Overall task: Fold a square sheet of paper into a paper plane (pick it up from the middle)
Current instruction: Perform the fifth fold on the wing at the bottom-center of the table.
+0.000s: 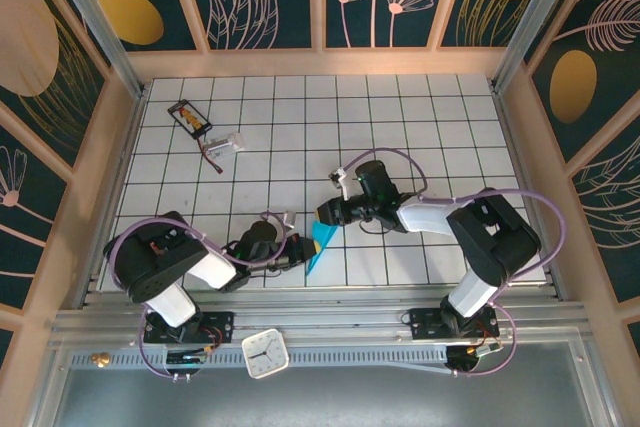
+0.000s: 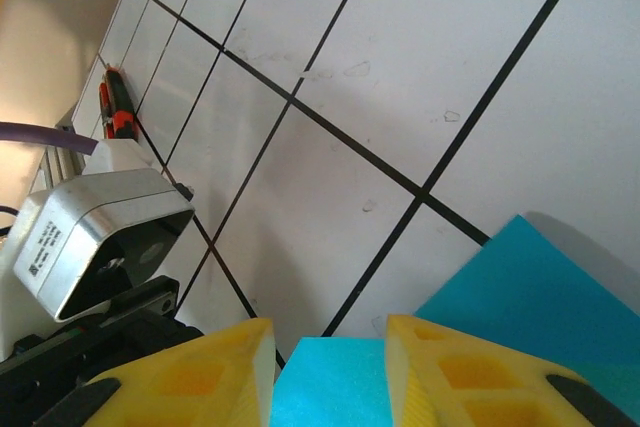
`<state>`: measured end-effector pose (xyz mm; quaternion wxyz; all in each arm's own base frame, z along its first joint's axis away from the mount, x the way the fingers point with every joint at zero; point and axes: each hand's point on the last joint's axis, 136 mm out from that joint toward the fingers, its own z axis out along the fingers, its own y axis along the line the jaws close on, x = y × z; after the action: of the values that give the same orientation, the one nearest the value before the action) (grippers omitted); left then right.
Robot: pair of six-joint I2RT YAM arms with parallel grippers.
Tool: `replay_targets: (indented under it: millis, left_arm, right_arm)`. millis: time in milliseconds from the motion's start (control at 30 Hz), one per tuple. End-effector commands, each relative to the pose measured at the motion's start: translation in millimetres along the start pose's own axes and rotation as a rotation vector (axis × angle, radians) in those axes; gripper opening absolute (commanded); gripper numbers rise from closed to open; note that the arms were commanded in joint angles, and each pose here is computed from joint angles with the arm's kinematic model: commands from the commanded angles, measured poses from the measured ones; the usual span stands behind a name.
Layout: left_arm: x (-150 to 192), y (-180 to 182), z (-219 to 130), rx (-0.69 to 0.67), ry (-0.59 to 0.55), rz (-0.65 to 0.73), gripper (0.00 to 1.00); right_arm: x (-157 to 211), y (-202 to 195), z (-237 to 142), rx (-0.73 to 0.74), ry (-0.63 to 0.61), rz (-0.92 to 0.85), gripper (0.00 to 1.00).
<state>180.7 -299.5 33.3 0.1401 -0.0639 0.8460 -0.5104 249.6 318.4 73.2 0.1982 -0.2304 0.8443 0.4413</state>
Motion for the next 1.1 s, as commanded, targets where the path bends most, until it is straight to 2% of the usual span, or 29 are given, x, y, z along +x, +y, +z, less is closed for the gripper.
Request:
replay_targets:
  millis: [0, 1067]
  left_arm:
    - [-1, 0, 0, 0.025, 0.001, -0.033, 0.00]
    - [6, 32, -2, -0.054, 0.005, -0.145, 0.00]
  right_arm:
    - [4, -1, 5, -0.007, 0.003, -0.020, 0.35]
    - [17, -6, 25, -0.013, 0.071, -0.006, 0.35]
